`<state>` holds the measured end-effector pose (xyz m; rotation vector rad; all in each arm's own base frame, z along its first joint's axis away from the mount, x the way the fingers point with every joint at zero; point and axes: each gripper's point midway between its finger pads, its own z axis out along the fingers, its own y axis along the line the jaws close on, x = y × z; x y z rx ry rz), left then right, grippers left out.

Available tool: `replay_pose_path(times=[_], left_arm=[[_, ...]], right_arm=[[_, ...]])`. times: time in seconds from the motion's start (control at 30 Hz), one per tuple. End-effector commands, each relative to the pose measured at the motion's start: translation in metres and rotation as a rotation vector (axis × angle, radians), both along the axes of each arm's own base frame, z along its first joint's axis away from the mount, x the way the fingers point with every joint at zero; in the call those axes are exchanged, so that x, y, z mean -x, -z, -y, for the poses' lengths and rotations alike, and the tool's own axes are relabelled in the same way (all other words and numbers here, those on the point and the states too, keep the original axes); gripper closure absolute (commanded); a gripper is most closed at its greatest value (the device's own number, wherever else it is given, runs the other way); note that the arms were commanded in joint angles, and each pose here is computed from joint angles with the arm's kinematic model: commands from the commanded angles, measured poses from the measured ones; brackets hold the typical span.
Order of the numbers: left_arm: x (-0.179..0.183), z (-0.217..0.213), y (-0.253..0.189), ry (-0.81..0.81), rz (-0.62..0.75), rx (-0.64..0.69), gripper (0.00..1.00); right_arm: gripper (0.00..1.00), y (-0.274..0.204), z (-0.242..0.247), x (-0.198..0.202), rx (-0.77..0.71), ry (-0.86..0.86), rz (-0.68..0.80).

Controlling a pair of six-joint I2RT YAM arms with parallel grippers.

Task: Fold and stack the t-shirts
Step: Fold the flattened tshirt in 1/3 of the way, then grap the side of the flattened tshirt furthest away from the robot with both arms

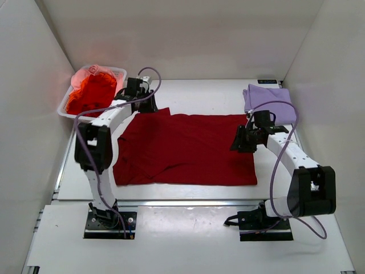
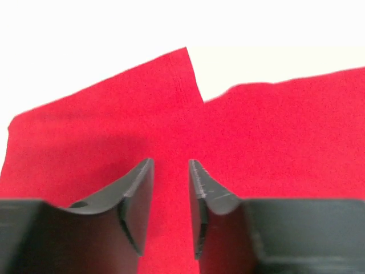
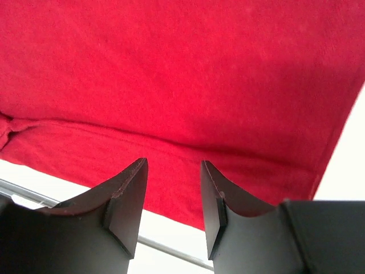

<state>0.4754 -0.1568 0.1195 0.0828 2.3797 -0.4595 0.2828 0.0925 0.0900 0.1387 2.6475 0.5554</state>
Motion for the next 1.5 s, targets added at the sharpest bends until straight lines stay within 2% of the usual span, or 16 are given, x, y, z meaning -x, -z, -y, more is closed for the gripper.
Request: replay_pose_path(times=[0.0,0.17,0.3,0.4,0.5,0.6,0.8,0.87,0.9,0.93,1.07,1.17,1.27,1.37,1.43,1.47], left_arm=[[-0.043,0.016,-0.016,0.05,0.108,-0.018,0.57],[-0.082,0.034,0.012,0.08,0.096,-0.091,0.53],[-0.09,0.038,0.042,0.089,0.078,-0.153,0.47],[-0.091,0.044,0.052,0.11,0.063,-0.19,0.4],[-0.088,0.045,0.059,0.12,0.04,-0.228,0.22],[-0.093,0.038,0.059,0.107,0.038,-0.278,0.17],[-0.1,0.051,0.063,0.13,-0.015,-0.293,0.3],[-0.102,0.05,0.069,0.131,-0.041,-0.3,0.4],[-0.104,0.052,0.066,0.133,-0.043,-0.294,0.5],[-0.102,0.051,0.074,0.137,-0.062,-0.291,0.52],[-0.095,0.04,0.077,0.13,-0.099,-0.254,0.29],[-0.085,0.043,0.085,0.151,-0.129,-0.245,0.26],[-0.078,0.044,0.091,0.162,-0.153,-0.28,0.3],[-0.07,0.048,0.096,0.176,-0.178,-0.312,0.53],[-0.07,0.049,0.094,0.18,-0.177,-0.31,0.86],[-0.07,0.048,0.096,0.175,-0.181,-0.313,0.92]], right_arm=[[0.61,-0.014,-0.005,-0.029,-0.026,-0.036,0.087],[0.6,-0.006,-0.001,-0.048,-0.004,-0.048,0.064],[0.61,0.002,0.002,-0.053,-0.004,-0.047,0.047],[0.61,0.004,0.003,-0.054,-0.015,-0.041,0.044],[0.62,0.006,0.004,-0.057,-0.019,-0.036,0.045],[0.62,0.006,0.004,-0.058,-0.02,-0.041,0.042],[0.62,0.004,0.005,-0.061,-0.02,-0.037,0.042],[0.62,0.003,0.005,-0.06,-0.025,-0.037,0.045],[0.62,0.0,0.004,-0.062,-0.029,-0.036,0.056],[0.62,0.001,0.007,-0.062,-0.028,-0.034,0.053],[0.62,0.001,0.011,-0.061,-0.024,-0.026,0.046],[0.62,0.001,0.011,-0.062,-0.028,-0.019,0.044],[0.62,-0.004,0.011,-0.063,-0.025,-0.025,0.059],[0.62,-0.004,0.012,-0.063,-0.024,-0.021,0.063],[0.63,-0.005,0.013,-0.063,-0.025,-0.017,0.061],[0.61,-0.005,0.012,-0.064,-0.026,-0.02,0.065]])
